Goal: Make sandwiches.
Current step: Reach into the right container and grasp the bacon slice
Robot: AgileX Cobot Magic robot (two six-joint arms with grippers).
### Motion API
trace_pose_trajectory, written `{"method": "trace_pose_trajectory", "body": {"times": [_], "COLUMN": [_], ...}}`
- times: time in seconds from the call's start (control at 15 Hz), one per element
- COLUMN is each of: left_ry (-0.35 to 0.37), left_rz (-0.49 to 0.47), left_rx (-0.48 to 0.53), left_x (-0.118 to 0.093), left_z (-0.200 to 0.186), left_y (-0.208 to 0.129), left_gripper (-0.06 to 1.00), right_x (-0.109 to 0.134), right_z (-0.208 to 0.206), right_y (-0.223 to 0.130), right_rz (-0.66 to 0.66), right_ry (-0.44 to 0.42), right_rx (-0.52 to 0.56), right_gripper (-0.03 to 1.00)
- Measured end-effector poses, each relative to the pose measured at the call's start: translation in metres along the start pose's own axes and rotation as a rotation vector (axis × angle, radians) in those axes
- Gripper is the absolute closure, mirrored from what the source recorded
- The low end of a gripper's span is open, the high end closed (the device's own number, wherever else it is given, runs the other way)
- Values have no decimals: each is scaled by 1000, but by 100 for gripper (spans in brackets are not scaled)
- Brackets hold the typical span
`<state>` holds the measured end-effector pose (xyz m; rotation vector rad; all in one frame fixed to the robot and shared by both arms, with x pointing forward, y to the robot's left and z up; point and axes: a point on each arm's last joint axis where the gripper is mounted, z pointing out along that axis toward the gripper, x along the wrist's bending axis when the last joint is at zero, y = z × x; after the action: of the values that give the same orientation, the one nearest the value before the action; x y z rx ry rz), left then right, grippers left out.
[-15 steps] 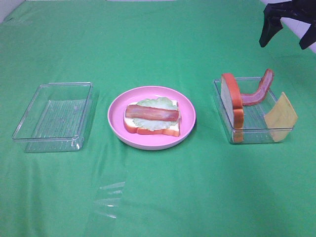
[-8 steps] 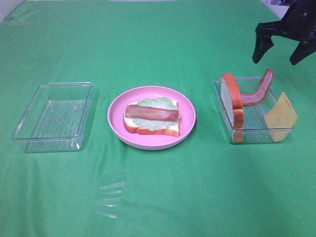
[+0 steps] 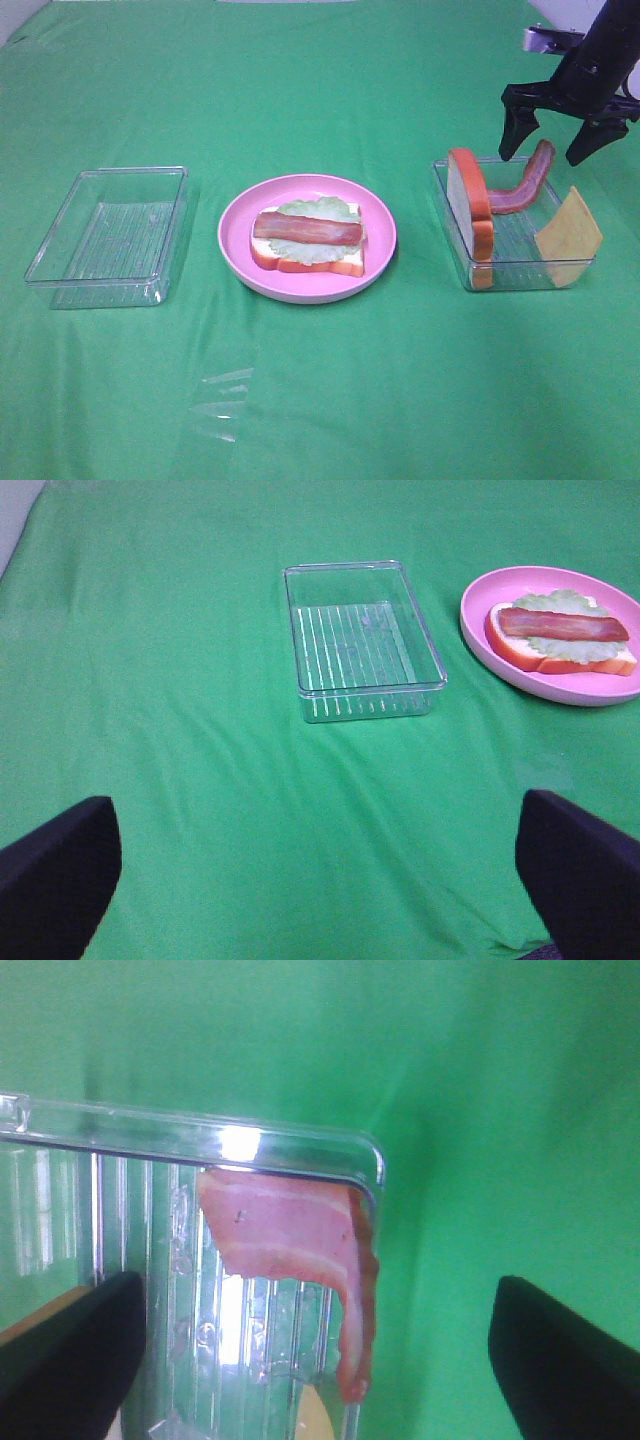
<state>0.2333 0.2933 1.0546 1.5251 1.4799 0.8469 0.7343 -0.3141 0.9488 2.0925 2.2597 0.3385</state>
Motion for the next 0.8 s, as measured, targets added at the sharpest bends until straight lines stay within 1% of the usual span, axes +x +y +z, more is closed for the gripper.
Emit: {"method": "trace_pose_trajectory", "body": {"times": [0.13,0.2,0.33,0.53,0.8], "left_ry": [0,0,0,0,0], "left_rz": [0,0,0,0,0], "left_rx": [0,0,0,0,0], "left_x": [0,0,0,0,0], "left_z": [0,0,0,0,0], "left_y": [0,0,0,0,0], "left_gripper": [-5,-5,-5,-5,-5], "right_x": [1,1,0,0,0], "right_z": [1,3,7,7,7], "right_y": [0,0,0,1,1], "right_rz": [5,6,8,8,8], "right_ry": [12,14,15,14,14], "right_rx": [0,3,8,-1,-3], "right_gripper": [16,26,37,41,42]}}
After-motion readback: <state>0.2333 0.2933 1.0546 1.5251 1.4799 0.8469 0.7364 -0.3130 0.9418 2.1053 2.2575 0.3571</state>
